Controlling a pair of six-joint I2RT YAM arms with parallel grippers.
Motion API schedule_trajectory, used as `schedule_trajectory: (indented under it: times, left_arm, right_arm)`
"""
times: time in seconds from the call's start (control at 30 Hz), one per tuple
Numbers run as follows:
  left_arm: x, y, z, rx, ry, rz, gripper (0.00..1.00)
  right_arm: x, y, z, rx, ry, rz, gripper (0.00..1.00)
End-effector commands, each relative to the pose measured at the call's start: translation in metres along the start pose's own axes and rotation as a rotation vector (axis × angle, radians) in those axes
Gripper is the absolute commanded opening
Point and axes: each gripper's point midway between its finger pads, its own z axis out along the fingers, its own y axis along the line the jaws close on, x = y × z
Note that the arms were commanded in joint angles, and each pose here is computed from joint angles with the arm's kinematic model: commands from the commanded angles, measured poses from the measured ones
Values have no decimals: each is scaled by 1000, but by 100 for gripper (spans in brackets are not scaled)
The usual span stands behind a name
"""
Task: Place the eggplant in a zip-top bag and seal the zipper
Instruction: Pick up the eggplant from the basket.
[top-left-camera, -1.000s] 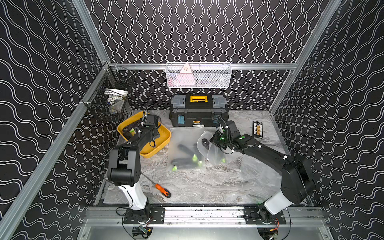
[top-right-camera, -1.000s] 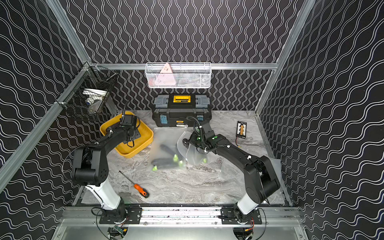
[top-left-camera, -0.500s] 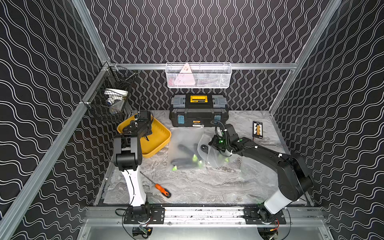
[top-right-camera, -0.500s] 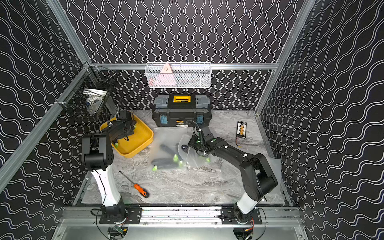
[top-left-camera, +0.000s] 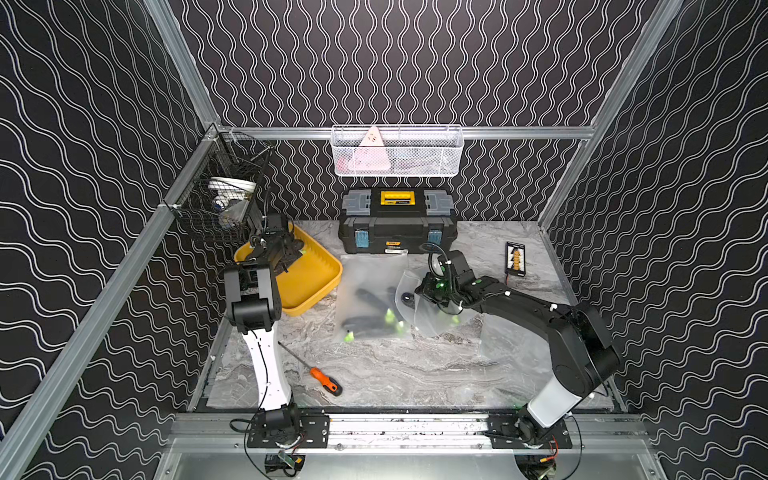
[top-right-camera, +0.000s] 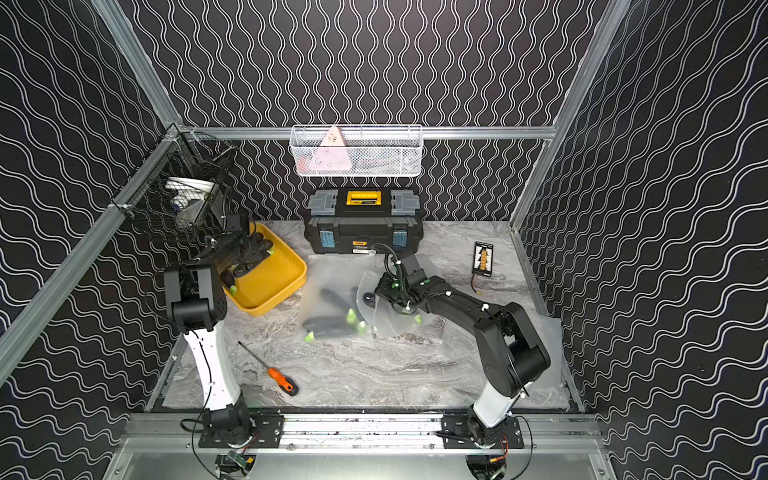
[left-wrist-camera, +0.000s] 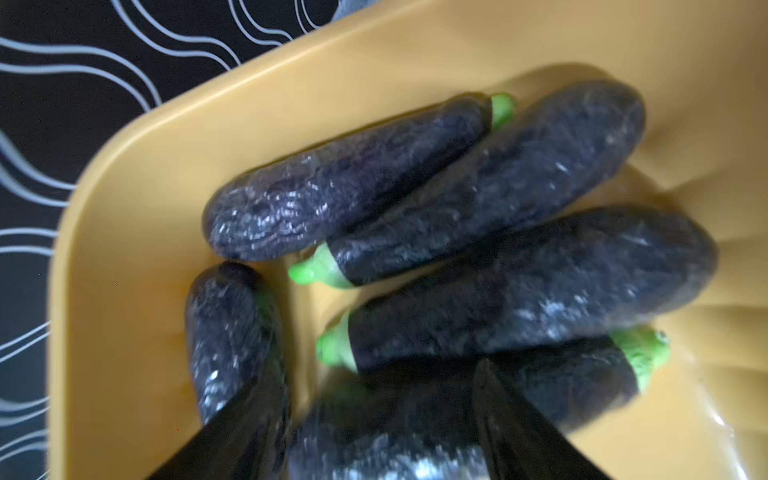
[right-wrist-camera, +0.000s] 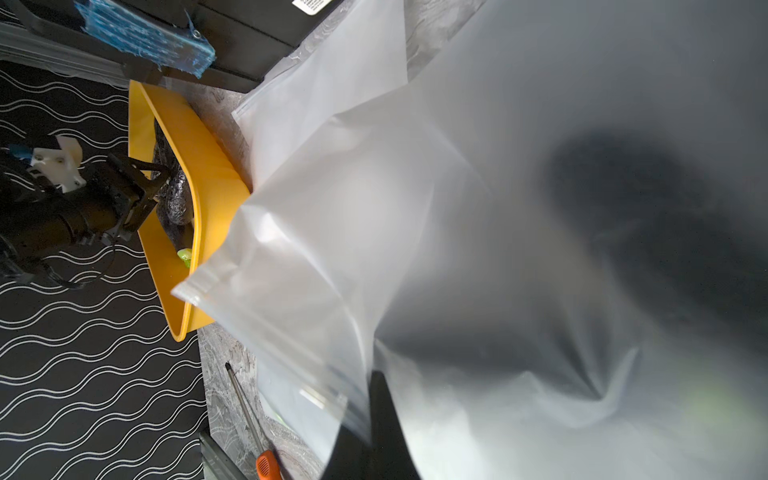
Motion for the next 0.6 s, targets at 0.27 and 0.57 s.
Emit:
schedule_trajectory:
  times: [0.27, 0.57]
  left_arm:
    - [23, -36, -19, 301, 102, -51, 74]
    - [47, -43, -45, 337, 107, -38, 73]
  right_arm:
    - [-5, 9, -3, -35, -24, -15, 5]
    - [-5, 14, -8, -59, -28, -22, 5]
